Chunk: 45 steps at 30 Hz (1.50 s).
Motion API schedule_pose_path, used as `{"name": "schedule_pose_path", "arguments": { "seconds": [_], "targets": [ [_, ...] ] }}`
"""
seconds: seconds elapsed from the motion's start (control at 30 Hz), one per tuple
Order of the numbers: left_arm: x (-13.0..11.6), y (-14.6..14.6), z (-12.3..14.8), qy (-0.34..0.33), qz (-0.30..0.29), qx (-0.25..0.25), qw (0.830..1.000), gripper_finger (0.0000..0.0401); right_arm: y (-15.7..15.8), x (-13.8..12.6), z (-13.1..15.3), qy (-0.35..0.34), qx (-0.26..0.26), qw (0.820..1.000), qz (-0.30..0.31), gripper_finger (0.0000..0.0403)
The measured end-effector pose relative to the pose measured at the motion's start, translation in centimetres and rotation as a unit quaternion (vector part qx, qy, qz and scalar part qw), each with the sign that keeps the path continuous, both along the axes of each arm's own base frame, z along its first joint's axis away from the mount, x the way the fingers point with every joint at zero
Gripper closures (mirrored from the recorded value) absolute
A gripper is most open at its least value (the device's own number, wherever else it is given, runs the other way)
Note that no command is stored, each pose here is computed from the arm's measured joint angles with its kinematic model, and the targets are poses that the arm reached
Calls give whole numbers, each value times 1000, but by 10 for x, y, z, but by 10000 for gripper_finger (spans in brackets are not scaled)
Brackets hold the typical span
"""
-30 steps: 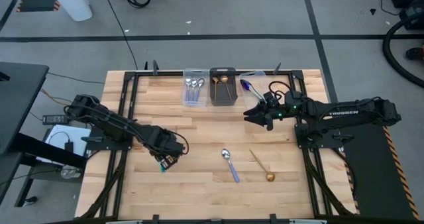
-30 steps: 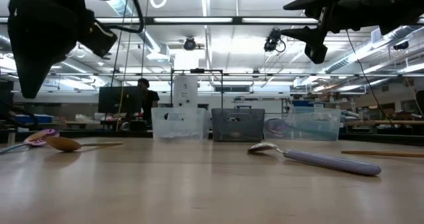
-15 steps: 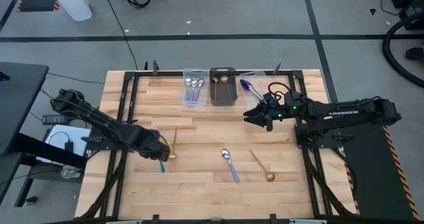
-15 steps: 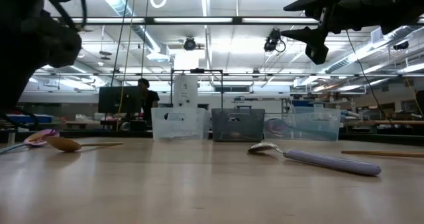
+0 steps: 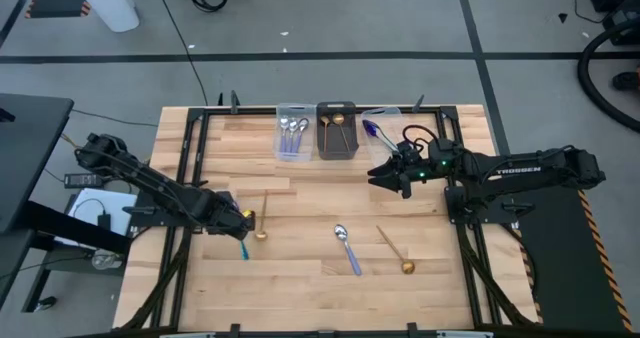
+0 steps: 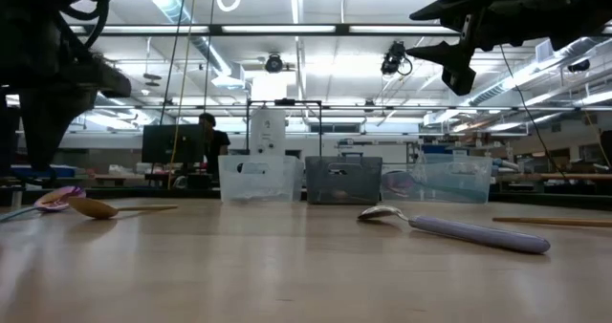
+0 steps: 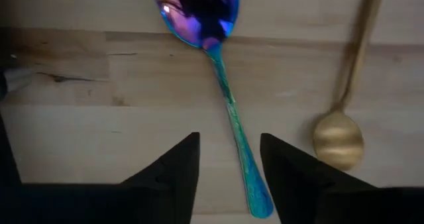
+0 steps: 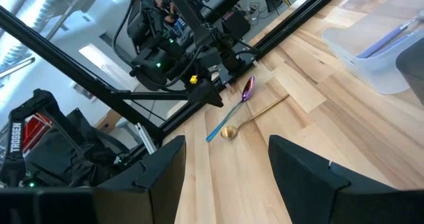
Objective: Sort silverware by color (type)
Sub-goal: Put the blue spoon into the right transparent bin
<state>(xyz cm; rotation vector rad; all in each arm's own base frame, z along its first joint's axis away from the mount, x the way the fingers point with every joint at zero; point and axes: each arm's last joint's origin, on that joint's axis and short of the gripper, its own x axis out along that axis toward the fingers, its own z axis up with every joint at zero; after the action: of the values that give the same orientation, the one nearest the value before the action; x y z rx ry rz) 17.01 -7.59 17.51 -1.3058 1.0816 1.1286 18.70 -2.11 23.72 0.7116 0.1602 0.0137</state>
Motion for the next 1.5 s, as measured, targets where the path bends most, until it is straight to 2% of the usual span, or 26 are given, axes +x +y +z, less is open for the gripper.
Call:
{"name": "schedule_pose_path", "arguments": {
  "seconds": [0.2, 0.7, 0.93, 1.17, 1.5],
  "targets": [
    [-2, 1, -2, 5, 24, -1, 1000, 219, 0, 0, 0, 0, 0, 1000, 0, 178],
    [-1, 0, -2, 2, 46, -9, 999, 228, 0, 0, 0, 1, 0, 1000, 0, 178],
    [-5, 5, -3, 20, 68, 22, 997, 229, 0, 0, 0, 0, 1, 1000, 6, 178],
    [-2, 12, -3, 7, 84, 45, 995, 229, 0, 0, 0, 0, -1, 1000, -2, 178],
    [12, 9, -23, 28, 80, 54, 995, 229, 0, 0, 0, 3, 0, 1000, -3, 178]
  ]
}}
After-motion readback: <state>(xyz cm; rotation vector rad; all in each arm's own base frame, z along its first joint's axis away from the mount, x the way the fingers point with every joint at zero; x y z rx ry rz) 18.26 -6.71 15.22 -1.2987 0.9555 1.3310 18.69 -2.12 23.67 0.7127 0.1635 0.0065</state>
